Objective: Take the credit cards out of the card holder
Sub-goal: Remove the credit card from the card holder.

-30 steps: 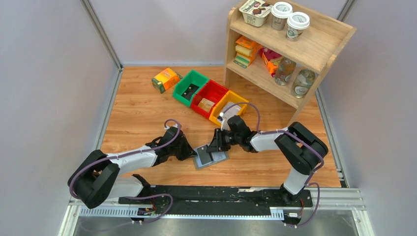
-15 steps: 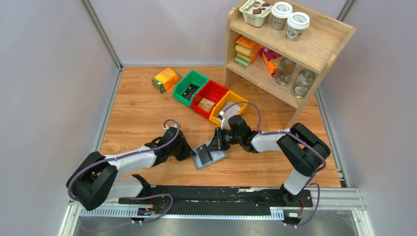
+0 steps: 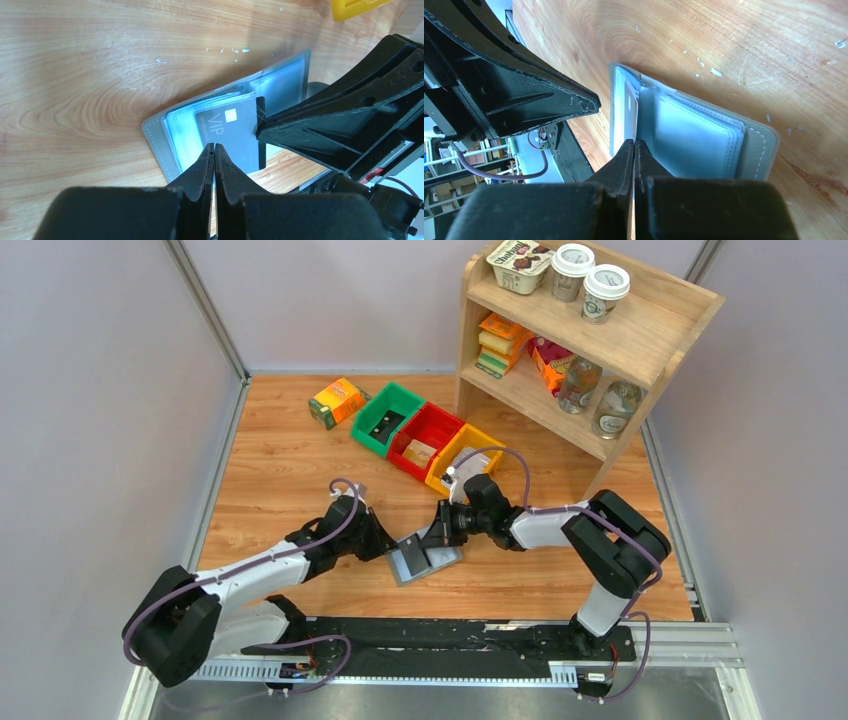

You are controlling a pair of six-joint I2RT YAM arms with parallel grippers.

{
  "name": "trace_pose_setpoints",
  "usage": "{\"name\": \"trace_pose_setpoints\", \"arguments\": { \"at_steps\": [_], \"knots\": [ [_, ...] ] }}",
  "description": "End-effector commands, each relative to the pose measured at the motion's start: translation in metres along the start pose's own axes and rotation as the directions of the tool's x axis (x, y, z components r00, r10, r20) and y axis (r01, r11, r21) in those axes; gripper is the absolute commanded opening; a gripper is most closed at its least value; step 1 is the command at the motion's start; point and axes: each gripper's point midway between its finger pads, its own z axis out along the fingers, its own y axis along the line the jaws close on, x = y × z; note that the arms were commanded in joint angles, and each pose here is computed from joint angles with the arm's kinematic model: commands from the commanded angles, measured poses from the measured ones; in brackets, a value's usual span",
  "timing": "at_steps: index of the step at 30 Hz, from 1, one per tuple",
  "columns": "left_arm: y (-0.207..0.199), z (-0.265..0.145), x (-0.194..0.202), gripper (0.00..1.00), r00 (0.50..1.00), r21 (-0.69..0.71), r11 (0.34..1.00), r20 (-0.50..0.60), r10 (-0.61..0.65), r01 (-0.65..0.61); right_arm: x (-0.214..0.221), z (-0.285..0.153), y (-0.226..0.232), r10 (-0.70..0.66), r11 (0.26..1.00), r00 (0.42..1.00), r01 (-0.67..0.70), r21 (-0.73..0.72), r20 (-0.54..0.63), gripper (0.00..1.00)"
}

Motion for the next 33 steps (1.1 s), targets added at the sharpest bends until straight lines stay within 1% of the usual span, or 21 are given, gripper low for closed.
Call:
{"name": "trace_pose_setpoints", "arguments": {
  "at_steps": [1,10,13,15,16,17,18,20,28,29,33],
  "knots": [
    [-0.024,0.008,-0.012,0.07,0.999,0.062,0.997,0.022,0.048,-0.049,-0.007,0.004,0.002,-0.023,1.000,1.000,0.023,-0.018,0.014,0.00],
    [-0.003,0.025,-0.002,0.03,0.999,-0.001,0.999,-0.018,0.049,-0.049,-0.005,0.007,-0.002,-0.018,1.000,1.000,0.018,-0.005,0.003,0.00],
    [-0.001,0.027,0.001,0.01,0.999,0.000,0.999,-0.025,0.041,-0.041,-0.005,0.006,-0.002,-0.020,1.000,1.000,0.020,-0.002,0.003,0.00],
    [0.005,0.027,0.003,0.00,0.999,-0.033,0.999,-0.031,0.024,-0.025,-0.006,0.006,-0.004,-0.018,1.000,1.000,0.018,0.011,0.003,0.00],
    [0.016,0.027,0.005,0.00,0.999,-0.083,0.996,-0.038,0.014,-0.017,-0.007,0.005,-0.007,-0.012,1.000,1.000,0.012,0.022,0.009,0.00],
    [0.016,0.027,0.003,0.00,1.000,-0.092,0.996,-0.030,0.005,-0.008,-0.008,0.003,-0.009,-0.005,1.000,1.000,0.005,0.028,0.012,0.00],
    [0.028,0.025,0.008,0.00,0.999,-0.140,0.990,-0.046,-0.004,-0.003,-0.010,0.002,-0.013,0.005,0.999,1.000,-0.006,0.036,0.019,0.00],
    [0.035,0.025,0.012,0.00,0.999,-0.160,0.987,-0.048,-0.018,0.010,-0.012,-0.002,-0.019,0.025,0.999,0.999,-0.026,0.046,0.029,0.00],
    [0.035,0.026,0.013,0.00,0.998,-0.160,0.987,-0.058,-0.016,0.007,-0.015,-0.007,-0.029,0.058,0.997,0.998,-0.060,0.055,0.039,0.00],
    [0.035,0.027,0.013,0.00,0.998,-0.160,0.987,-0.060,-0.014,0.004,-0.014,-0.007,-0.028,0.059,0.997,0.998,-0.061,0.051,0.034,0.02],
    [0.034,0.029,0.015,0.00,0.997,-0.159,0.987,-0.073,-0.013,0.001,-0.013,-0.004,-0.029,0.064,0.997,0.998,-0.065,0.049,0.024,0.20]
  ]
}}
